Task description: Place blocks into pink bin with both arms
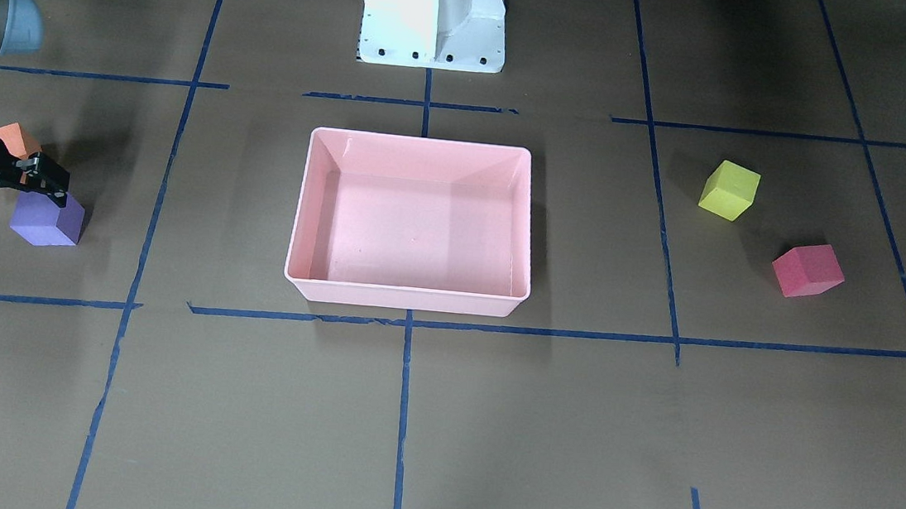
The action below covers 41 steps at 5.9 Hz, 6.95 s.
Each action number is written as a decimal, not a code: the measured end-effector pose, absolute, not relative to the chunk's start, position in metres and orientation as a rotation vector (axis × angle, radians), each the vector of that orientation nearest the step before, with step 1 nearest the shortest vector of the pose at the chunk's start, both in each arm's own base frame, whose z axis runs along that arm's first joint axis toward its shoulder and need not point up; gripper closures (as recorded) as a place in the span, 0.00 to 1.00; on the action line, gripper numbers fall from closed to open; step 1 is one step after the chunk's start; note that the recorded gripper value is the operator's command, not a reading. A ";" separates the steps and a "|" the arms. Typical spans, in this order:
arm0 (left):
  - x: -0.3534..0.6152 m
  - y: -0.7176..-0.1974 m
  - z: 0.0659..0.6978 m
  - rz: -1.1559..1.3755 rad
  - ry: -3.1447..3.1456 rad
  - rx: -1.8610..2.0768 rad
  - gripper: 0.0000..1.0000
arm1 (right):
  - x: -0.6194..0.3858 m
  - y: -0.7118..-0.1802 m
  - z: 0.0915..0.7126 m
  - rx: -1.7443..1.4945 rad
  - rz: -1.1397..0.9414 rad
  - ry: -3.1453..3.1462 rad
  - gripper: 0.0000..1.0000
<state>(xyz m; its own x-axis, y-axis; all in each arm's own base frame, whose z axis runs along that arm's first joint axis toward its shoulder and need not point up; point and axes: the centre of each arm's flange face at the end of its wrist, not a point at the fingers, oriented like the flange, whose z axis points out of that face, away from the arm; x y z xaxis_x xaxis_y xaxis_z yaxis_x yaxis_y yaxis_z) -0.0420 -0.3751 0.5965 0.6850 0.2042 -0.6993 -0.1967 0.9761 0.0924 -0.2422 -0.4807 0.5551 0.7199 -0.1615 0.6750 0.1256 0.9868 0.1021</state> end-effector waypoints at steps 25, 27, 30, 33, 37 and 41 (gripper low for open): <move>0.197 -0.485 0.590 -0.167 0.832 -0.015 0.00 | -0.449 -0.478 0.152 0.048 0.135 -0.855 0.00; 0.216 -0.485 0.600 -0.139 0.819 -0.039 0.07 | -0.446 -0.476 0.155 0.054 0.138 -0.852 0.00; 0.227 -0.483 0.609 -0.133 0.785 -0.033 0.63 | -0.448 -0.474 0.162 0.053 0.136 -0.844 0.00; 0.235 -0.497 0.559 -0.109 0.838 0.032 0.66 | -0.441 -0.466 0.168 0.052 0.118 -0.854 0.00; 0.272 -0.552 0.321 -0.163 0.909 0.076 0.66 | -0.346 -0.465 0.235 0.097 -0.031 -0.845 0.00; 0.467 -0.450 0.137 -0.170 0.984 0.091 0.01 | -0.186 -0.450 0.378 0.139 -0.254 -0.761 0.00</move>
